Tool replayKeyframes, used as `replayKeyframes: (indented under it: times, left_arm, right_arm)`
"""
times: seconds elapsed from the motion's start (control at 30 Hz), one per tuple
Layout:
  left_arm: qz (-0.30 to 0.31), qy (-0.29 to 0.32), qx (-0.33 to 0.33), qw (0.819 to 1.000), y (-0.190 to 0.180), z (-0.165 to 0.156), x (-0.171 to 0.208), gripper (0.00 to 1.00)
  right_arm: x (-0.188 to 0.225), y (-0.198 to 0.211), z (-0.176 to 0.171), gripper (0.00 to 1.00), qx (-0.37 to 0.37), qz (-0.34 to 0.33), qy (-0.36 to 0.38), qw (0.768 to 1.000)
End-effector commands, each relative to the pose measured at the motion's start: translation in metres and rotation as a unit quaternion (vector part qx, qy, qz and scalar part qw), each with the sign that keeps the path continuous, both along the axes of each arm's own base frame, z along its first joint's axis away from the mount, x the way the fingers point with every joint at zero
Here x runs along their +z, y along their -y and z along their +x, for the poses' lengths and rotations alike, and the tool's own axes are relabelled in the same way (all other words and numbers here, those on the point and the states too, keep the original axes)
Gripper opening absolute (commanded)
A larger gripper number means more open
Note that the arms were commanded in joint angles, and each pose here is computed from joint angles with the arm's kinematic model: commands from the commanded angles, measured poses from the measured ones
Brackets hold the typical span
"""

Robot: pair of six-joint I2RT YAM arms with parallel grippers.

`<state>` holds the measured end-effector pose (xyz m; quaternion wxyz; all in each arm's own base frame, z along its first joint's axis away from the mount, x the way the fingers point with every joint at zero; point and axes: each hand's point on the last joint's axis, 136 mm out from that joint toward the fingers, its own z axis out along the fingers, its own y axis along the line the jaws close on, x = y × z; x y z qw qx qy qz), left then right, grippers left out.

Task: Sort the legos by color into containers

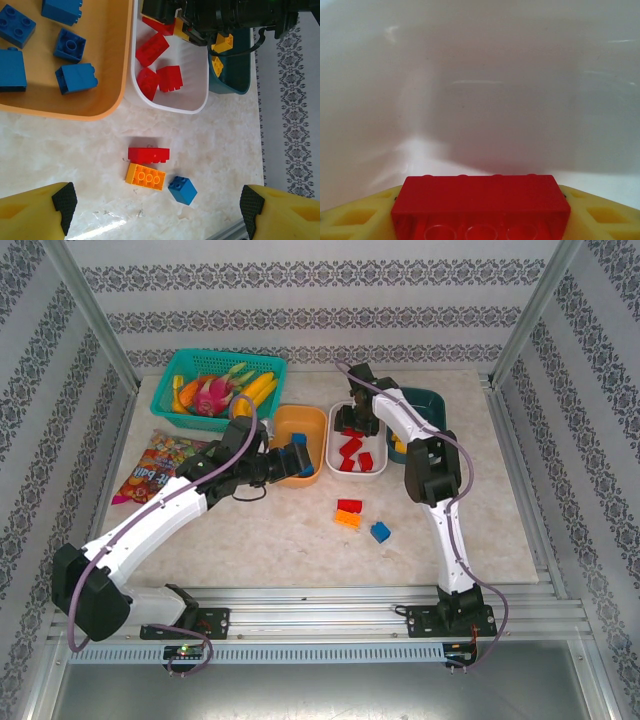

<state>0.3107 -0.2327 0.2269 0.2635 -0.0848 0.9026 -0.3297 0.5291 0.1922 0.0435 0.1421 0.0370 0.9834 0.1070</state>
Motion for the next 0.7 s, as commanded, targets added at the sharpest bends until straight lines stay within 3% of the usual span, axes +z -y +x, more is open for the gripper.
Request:
replayKeyframes:
  times: [0.0, 0.13, 0.33, 0.47, 0.67]
  left_arm:
    - [-0.004, 0.036, -0.012, 0.999, 0.009, 0.006, 0.019, 0.87]
    - [-0.001, 0.033, -0.017, 0.999, 0.011, 0.005, 0.016, 0.87]
    - [0.005, 0.029, -0.028, 0.999, 0.011, -0.005, 0.013, 0.88]
    - [0.016, 0.025, -0.042, 0.999, 0.009, -0.018, 0.011, 0.88]
    - [0.046, 0.012, -0.064, 0.997, 0.0, -0.047, -0.003, 0.88]
  right_arm:
    - [0.014, -0.002, -0.006, 0.75, 0.017, 0.005, -0.004, 1.0]
    - [0.053, -0.004, -0.006, 0.84, 0.022, 0.011, 0.035, 0.999]
    - [0.125, 0.001, -0.021, 0.85, 0.018, 0.022, 0.093, 0.995]
    - [0.157, 0.005, -0.052, 0.82, 0.016, 0.023, 0.117, 0.993]
    - [0.171, 0.015, -0.124, 0.78, 0.005, 0.035, 0.121, 0.992]
